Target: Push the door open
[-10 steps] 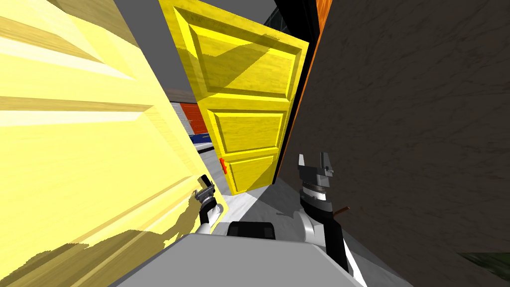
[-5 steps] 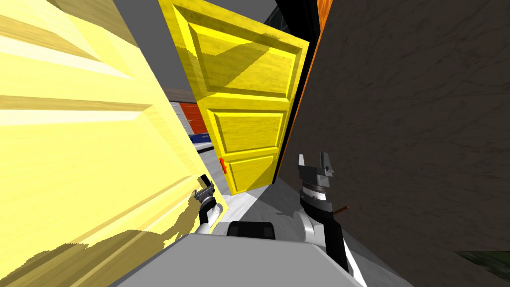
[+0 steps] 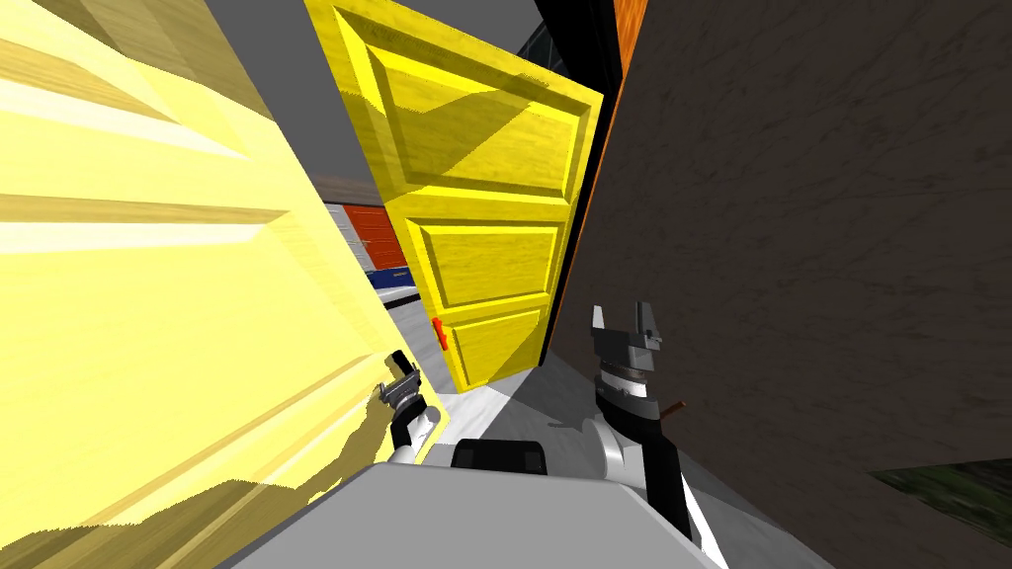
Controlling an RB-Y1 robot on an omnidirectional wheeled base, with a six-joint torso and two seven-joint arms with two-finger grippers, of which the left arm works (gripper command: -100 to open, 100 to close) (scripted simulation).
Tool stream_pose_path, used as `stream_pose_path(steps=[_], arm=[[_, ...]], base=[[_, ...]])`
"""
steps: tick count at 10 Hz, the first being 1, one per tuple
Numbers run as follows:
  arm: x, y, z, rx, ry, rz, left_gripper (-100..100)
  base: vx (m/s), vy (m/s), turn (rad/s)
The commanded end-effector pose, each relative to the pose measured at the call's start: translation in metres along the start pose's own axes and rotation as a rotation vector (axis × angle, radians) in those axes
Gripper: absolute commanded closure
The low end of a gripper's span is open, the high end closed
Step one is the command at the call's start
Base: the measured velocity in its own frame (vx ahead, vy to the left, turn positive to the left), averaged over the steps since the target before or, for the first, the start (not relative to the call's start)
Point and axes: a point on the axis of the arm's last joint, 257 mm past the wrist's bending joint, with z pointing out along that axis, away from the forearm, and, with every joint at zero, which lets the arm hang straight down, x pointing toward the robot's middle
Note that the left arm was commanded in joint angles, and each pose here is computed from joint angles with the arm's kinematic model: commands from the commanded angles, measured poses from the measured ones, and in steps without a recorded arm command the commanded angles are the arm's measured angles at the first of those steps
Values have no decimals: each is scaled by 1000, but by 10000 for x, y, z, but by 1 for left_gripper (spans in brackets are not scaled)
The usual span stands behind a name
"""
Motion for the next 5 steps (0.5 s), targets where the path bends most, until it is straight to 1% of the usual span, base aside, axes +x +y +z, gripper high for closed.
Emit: stream_pose_path(steps=[1, 2, 3, 4, 5], arm=[[26, -206, 119, 39, 14, 13, 100], [17, -405, 151, 87, 14, 16, 100], [26, -401, 155, 87, 15, 14, 100], [17, -405, 151, 87, 14, 16, 100], [9, -624, 178, 140, 13, 19, 100]], base=[[70, 71, 10], [71, 89, -127], [66, 78, -39], [36, 43, 42], [55, 74, -140]])
